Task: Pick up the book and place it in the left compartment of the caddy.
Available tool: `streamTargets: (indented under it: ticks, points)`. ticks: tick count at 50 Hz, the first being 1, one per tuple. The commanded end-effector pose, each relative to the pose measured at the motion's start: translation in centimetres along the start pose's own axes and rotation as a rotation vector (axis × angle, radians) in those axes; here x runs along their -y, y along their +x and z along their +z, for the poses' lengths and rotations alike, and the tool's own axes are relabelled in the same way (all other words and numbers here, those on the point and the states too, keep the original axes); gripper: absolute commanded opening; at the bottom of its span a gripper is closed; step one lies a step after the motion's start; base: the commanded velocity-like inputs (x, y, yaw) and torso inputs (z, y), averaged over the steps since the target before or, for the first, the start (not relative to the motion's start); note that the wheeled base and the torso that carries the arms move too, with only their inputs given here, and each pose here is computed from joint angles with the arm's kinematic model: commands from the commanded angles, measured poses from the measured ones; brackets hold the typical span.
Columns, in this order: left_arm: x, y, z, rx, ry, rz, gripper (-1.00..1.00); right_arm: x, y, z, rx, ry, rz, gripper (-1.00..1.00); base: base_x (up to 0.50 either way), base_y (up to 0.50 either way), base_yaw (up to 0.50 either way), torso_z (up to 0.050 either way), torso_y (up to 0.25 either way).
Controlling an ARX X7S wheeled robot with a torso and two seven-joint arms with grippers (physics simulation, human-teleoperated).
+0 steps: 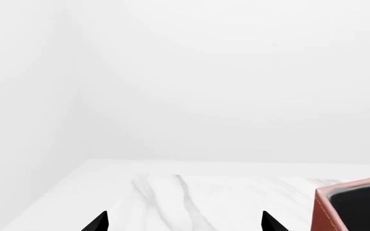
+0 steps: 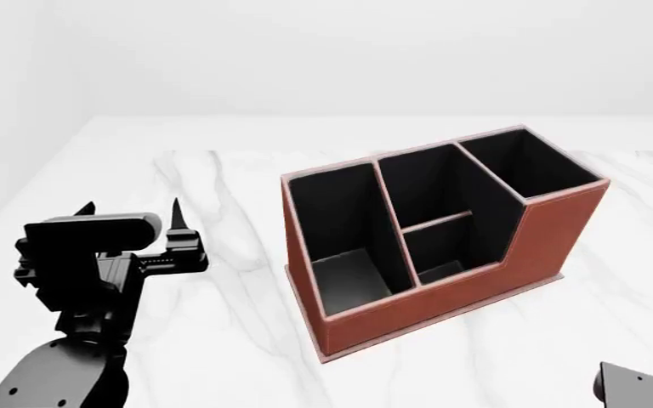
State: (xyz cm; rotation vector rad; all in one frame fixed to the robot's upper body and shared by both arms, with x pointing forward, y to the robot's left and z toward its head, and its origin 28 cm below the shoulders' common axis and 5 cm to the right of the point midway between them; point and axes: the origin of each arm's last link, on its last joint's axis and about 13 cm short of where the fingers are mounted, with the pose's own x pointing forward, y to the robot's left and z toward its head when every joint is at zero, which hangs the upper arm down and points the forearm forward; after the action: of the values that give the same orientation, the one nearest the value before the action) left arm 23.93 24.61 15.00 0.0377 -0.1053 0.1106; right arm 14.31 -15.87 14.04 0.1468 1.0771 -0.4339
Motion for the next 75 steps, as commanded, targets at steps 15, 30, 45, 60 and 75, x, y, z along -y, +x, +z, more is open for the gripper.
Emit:
streamTargets:
  ticks: [15, 30, 45, 60, 75]
  points:
    - [0.0, -0.1, 0.1, 0.001, 0.004, 0.001, 1.00, -0.1, 3.2, -1.2, -0.086, 0.060, 0.047, 1.00, 0.00, 0.00, 0.00, 0.000, 0.000]
    - [-0.1, -0.2, 0.1, 0.002, 0.005, 0.005, 1.00, -0.4, 2.9, -1.1, -0.044, 0.023, 0.049, -1.00, 0.00, 0.00, 0.00, 0.000, 0.000]
    - [0.1, 0.0, 0.0, -0.001, 0.005, -0.004, 1.00, -1.9, -5.5, 7.8, 0.541, -0.440, 0.207, -1.00, 0.00, 0.00, 0.00, 0.000, 0.000]
    - [0.4, 0.3, -0.1, -0.010, 0.008, -0.008, 1.00, -7.3, -9.9, 14.2, 0.511, -0.627, 0.590, -1.00, 0.00, 0.00, 0.00, 0.000, 0.000]
    - [0.5, 0.5, -0.1, -0.013, 0.011, -0.009, 1.00, -13.3, -13.3, 22.5, 0.538, -0.698, 0.592, -1.00, 0.00, 0.00, 0.00, 0.000, 0.001]
